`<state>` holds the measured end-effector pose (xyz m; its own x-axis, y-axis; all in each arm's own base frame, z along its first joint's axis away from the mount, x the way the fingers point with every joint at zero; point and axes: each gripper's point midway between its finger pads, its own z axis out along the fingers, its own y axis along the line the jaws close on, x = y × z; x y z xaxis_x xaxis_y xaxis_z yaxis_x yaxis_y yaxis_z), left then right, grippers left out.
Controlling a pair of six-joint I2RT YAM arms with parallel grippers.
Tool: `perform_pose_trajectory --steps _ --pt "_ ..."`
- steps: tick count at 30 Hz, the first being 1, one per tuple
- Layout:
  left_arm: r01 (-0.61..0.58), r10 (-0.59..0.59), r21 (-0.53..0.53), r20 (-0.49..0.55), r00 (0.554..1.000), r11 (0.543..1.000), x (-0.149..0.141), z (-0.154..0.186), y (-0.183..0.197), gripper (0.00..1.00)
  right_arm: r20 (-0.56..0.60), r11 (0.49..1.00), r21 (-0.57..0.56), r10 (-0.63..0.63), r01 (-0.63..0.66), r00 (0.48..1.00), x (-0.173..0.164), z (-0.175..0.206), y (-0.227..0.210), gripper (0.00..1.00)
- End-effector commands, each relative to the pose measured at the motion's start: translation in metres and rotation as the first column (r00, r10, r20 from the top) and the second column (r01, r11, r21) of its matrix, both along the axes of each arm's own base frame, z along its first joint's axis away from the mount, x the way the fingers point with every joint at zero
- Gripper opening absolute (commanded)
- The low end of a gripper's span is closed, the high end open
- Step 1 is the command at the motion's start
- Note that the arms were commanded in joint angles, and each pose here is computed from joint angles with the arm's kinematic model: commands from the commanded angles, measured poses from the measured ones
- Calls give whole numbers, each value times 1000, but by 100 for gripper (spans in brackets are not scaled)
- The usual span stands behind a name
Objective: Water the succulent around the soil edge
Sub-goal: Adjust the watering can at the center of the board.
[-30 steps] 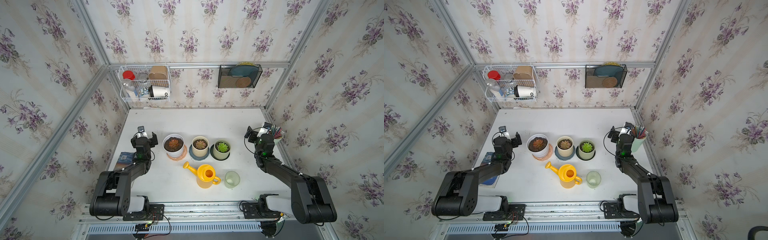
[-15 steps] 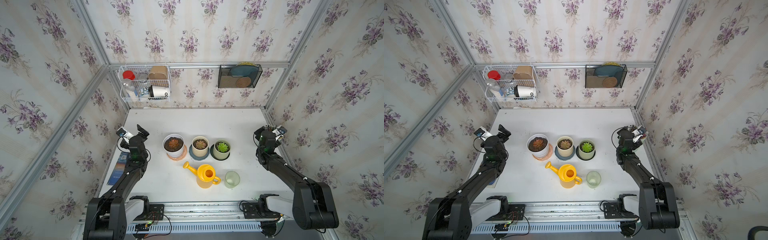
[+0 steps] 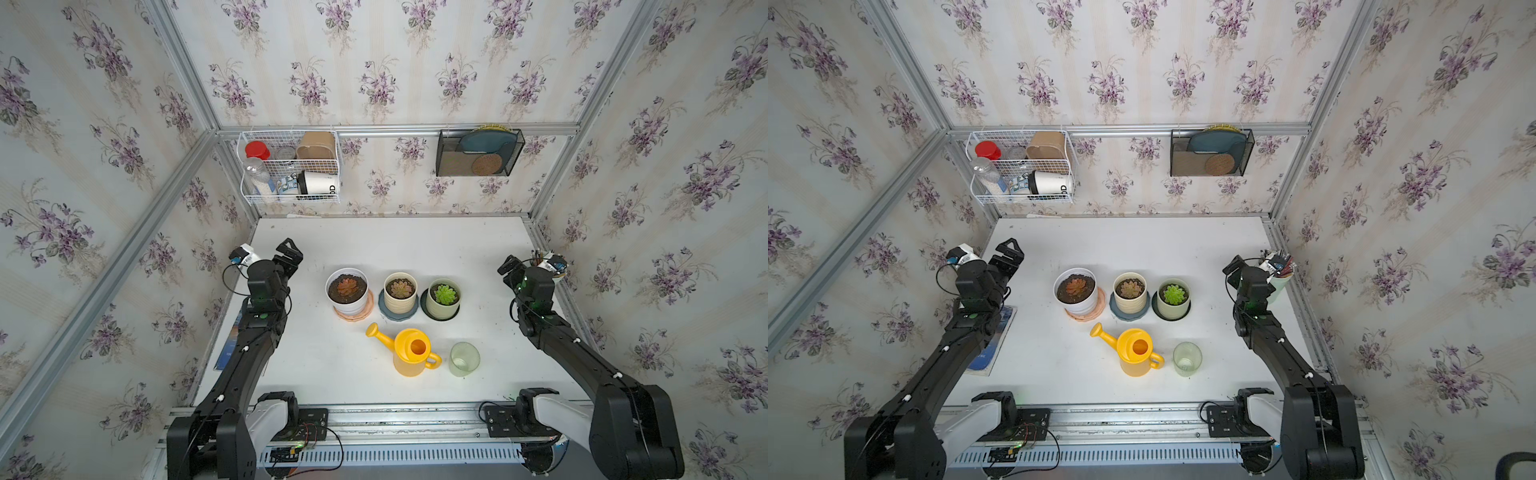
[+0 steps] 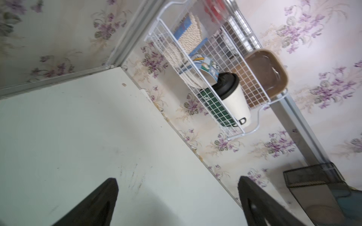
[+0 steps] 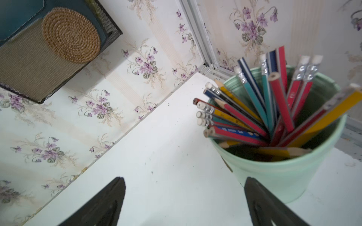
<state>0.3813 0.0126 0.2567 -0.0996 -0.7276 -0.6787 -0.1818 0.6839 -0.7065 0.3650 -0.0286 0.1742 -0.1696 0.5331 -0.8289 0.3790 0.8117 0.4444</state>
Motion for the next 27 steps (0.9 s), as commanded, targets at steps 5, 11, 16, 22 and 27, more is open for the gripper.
perform_pose_trajectory --steps 5,11,16,22,27 --pt "287 -293 -99 -50 955 953 -24 -14 -67 100 43 982 89 164 -168 985 -12 8 31 98" --pt "416 -430 -116 -157 889 902 -46 -30 -100 100 112 945 135 283 -297 953 -27 18 54 94" --pt "470 -498 -174 -193 846 866 -59 -41 -129 99 148 904 166 372 -394 916 -41 23 73 93" --pt "587 -597 -128 -59 800 799 -73 -28 -158 99 174 842 147 495 -519 851 -59 28 99 87" --pt "634 -638 -73 -59 768 770 -79 -17 -165 99 137 767 95 622 -635 771 -72 28 134 86"
